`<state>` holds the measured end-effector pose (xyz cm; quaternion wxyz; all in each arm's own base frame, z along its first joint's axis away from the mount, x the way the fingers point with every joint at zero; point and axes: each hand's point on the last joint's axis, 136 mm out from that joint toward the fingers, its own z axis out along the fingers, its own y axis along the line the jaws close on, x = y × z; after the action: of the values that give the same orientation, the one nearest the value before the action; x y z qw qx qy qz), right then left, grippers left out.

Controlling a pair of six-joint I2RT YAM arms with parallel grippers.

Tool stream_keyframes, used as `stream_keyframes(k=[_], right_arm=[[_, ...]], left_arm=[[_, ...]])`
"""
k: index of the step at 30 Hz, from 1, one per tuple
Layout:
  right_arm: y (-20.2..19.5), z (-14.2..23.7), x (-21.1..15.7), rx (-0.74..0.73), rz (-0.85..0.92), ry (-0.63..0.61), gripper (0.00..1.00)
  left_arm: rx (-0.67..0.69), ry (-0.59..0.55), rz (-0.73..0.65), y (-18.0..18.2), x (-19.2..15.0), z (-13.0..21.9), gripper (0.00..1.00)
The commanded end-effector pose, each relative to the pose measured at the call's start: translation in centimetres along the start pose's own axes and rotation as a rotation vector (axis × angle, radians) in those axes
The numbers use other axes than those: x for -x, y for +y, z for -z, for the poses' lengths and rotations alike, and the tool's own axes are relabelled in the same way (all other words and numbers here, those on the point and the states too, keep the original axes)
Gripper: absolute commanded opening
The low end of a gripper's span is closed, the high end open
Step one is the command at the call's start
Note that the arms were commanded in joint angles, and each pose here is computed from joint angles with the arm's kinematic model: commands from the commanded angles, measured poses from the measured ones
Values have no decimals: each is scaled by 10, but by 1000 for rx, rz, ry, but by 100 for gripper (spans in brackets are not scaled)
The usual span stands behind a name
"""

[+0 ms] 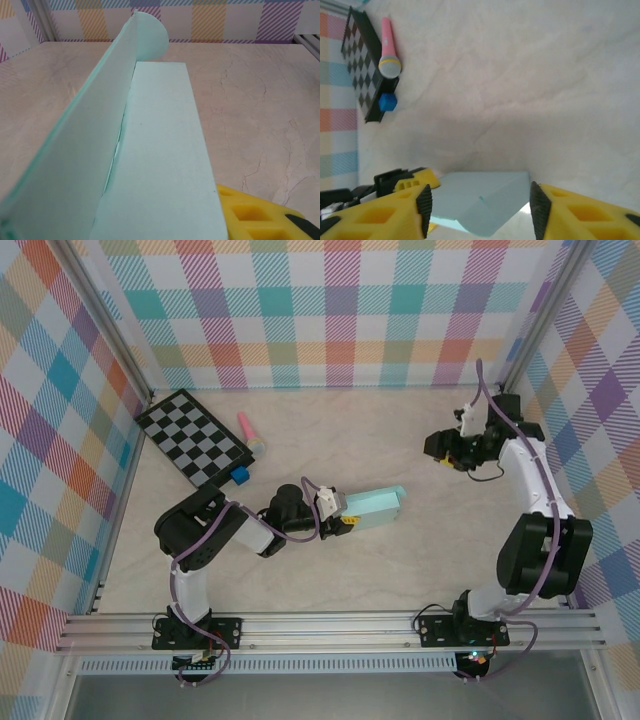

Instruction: Fold the paper box

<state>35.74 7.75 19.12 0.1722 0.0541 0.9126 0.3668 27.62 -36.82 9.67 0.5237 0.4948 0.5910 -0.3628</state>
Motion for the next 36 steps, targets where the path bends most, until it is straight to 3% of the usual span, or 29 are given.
stream_keyframes(k=[1, 14, 36], right_arm=[[33, -11, -16, 250, -213, 143, 61], [26, -49, -58, 241, -223, 315, 61], [28, -43, -81, 247, -254, 359, 51]], left_arm=[[-8, -12, -28, -4, 9, -2, 44], [4, 5, -15, 1, 8, -5, 44], [17, 18, 0, 6, 9, -9, 44]])
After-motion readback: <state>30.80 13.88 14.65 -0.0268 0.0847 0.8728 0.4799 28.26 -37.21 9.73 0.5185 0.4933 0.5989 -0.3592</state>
